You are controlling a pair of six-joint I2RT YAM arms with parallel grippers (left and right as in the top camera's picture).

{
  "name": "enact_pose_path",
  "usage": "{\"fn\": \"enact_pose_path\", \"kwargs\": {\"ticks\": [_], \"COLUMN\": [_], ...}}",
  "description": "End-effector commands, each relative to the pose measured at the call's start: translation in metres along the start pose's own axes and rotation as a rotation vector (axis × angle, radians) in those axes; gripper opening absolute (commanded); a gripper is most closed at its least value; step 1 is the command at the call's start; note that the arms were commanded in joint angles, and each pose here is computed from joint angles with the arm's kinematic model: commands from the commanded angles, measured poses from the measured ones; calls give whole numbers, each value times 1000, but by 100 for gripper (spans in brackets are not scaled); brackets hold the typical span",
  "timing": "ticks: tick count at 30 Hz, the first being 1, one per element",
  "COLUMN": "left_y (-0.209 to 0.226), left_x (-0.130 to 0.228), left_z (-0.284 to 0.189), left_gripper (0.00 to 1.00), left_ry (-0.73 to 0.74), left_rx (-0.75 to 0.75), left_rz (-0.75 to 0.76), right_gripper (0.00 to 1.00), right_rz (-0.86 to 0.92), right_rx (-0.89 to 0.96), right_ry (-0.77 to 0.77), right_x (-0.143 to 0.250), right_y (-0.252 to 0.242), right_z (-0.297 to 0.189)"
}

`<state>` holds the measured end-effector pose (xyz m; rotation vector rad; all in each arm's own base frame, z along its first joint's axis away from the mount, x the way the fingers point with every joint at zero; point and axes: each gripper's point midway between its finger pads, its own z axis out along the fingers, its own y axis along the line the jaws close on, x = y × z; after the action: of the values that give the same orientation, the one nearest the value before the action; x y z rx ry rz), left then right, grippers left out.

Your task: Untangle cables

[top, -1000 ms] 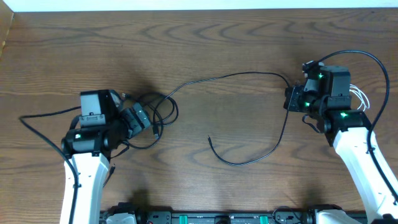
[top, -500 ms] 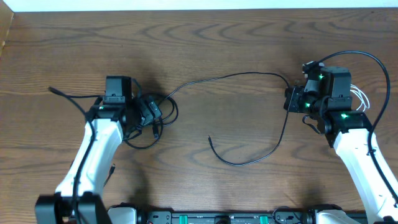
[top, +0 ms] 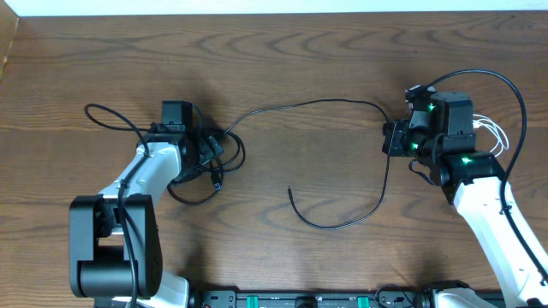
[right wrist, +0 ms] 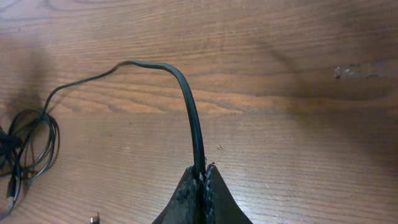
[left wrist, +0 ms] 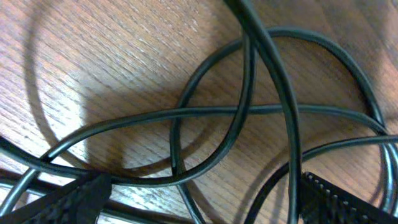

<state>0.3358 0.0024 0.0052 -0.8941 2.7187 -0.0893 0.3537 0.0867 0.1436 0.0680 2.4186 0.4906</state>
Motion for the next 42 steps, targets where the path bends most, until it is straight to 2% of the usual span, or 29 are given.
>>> {"fn": "enact_pose_path", "kwargs": {"ticks": [1,6,9,13,21,28,32,37,42], "left_y": [26,33,38,43,46,44,22,24,31], "left_x": [9,17,23,30,34,36,42,31,33], "left_z": [13,12,10,9,7,8,3,-12,-23], "left_gripper": [97,98,98,98,98,98,98,98,98], "left_ry": [26,55,85,121,138,147,209,189,215], "left_rx": [-127,-153,-172,-190,-202,-187,-51,-16,22], "left_rz": [6,9,45,106,104,103,155,142,215], "right_gripper": [1,1,1,1,1,1,1,1,1], "right_rz": [-11,15,193,344,513,478,372,373,386], "right_rx": [9,200,453,604,663,593,490,518,571], "right_ry": [-8,-43,-76,-95,-113,-104,-84,-85,-90], "right_x": [0,-5,0,8,17,11,3,4,7], "right_y": [0,-36,-89,-127,-153,-143,-126,-130,-138], "right_z": [-2,-6,-23,-42,-55,-47,-37,-39,-44]}}
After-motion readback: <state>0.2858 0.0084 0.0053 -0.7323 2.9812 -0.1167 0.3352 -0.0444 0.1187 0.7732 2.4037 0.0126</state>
